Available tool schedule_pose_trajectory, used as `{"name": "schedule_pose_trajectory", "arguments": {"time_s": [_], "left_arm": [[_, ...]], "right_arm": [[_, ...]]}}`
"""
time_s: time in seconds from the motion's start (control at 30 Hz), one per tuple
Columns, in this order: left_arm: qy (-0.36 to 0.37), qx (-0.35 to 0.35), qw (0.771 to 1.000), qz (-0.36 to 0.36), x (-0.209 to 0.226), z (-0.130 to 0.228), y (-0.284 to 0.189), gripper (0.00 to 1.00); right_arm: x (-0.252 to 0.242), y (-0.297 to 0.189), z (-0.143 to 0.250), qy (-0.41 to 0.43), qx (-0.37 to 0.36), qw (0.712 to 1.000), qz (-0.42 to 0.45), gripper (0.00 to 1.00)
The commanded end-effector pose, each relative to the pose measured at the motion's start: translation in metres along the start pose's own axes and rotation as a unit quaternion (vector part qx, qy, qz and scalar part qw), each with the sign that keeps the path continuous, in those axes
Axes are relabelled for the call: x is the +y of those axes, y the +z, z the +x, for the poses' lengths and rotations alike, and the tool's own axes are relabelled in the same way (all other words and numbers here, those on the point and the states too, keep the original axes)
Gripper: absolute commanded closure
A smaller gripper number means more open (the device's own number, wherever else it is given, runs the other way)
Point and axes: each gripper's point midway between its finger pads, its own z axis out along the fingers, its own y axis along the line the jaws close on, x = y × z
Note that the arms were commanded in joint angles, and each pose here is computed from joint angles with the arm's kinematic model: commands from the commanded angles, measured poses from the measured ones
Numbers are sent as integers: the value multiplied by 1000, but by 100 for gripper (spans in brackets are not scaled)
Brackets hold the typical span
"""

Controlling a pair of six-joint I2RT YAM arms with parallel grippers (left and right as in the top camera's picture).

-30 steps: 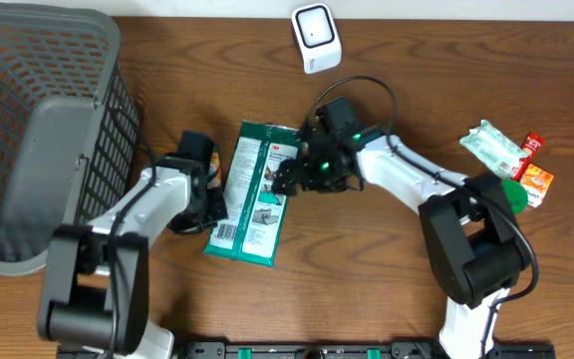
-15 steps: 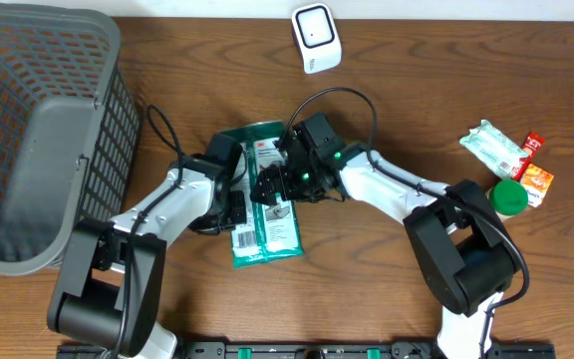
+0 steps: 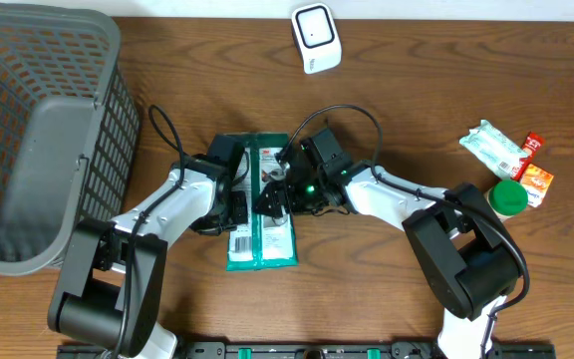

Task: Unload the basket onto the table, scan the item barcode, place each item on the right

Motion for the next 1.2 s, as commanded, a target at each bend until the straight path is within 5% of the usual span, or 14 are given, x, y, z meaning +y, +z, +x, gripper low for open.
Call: {"name": "schedule_pose_trajectory", "arguments": {"time_s": [0.0,0.1,0.17,0.27,0.47,0.83,1.1,1.17], "left_arm": [[6,25,1000,-4,1,10,16,92],[6,24,1000,-4,0,9,16,92],[6,24,1000,-4,0,9,16,92],[5,32,999,6,-3,13,16,93],[10,0,1000,17,-6,6,-3,93],[10,-199,979,48,-5,-23,-111,92],[-62,-297,953,7,37,-37,-156,73],[-75,-302,950,-8,47,-40,-157,61]], "right_arm": [[-47,26,45,50,51,995,69,26],[-43,28,41,38,43,996,62,38],[-42,28,38,33,38,997,61,78],[-41,28,36,13,36,998,58,99],[-31,9,31,-21,36,999,25,99],[22,-143,-7,-118,-105,987,9,99],[50,-265,-11,-196,-199,935,217,99],[63,-293,-12,-208,-205,919,266,99]]}}
